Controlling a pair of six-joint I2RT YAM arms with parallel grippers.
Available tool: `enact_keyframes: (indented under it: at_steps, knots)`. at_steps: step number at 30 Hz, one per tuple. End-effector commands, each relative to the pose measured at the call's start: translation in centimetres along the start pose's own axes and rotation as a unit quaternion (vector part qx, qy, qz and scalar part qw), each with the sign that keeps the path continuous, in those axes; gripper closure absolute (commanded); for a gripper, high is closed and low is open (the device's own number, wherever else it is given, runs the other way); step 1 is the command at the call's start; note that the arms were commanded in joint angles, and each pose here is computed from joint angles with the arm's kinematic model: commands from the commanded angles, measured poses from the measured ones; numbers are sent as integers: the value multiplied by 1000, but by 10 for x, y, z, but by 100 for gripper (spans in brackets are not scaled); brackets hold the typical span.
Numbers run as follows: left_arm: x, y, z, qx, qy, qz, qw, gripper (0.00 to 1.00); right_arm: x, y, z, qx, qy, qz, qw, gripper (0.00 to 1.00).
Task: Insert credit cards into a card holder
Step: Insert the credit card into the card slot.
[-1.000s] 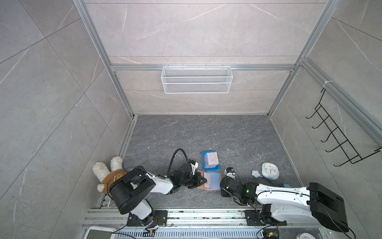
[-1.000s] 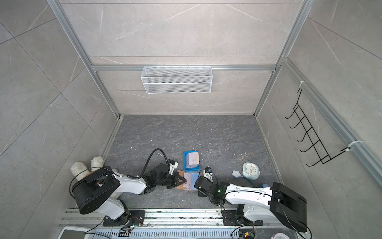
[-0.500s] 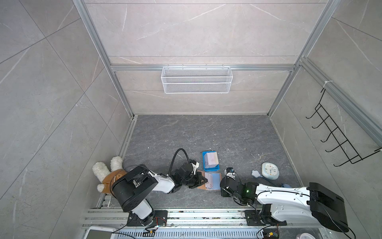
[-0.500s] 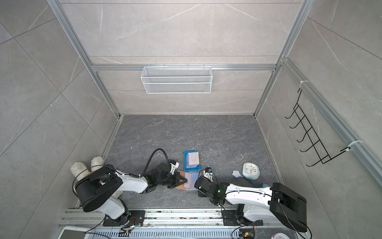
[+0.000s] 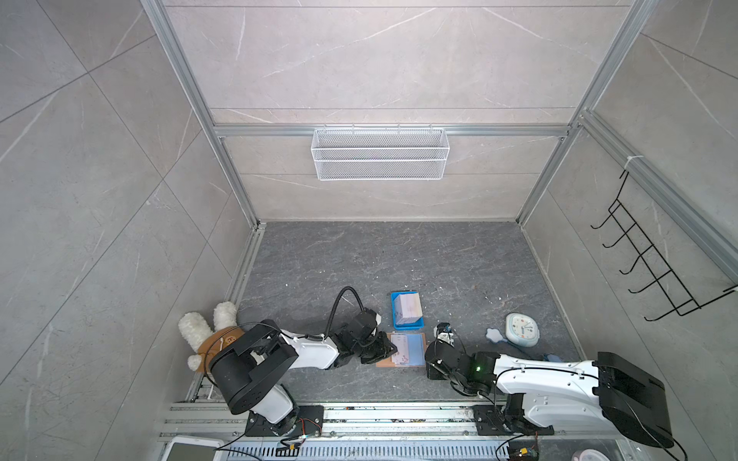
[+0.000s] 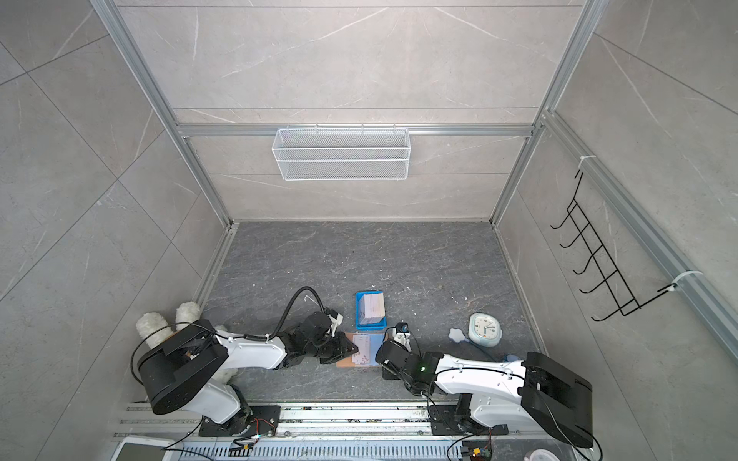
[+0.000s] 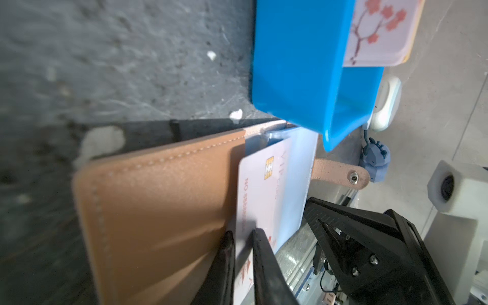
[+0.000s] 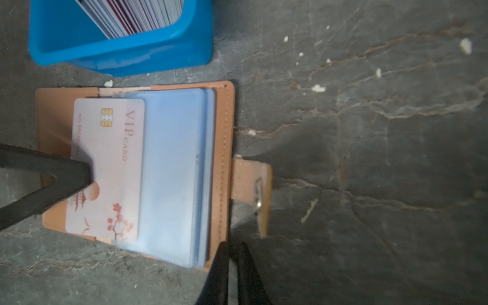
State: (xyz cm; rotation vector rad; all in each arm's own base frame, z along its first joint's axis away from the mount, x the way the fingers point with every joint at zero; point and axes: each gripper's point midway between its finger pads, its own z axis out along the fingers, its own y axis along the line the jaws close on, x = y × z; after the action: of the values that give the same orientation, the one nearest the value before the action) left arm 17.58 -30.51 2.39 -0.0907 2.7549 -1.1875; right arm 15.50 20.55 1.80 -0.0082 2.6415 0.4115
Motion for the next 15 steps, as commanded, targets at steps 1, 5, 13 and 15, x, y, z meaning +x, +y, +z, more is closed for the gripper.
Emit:
enact_keyframes:
  at_steps: [1,5,13,15]
  knots:
    - [-1,20,-7,-57,-7,4,998,80,-3,0,-1,3,-11,2,1000,88]
    - [-2,18,-12,-65,-12,11,998,79,-6,4,-4,3,-7,-1,1000,88]
    - [-6,13,-26,-95,-17,49,994,75,-10,6,-6,9,-11,1,1000,86]
    - [-7,15,-28,-101,-20,49,993,76,-11,7,-6,9,-14,2,1000,81]
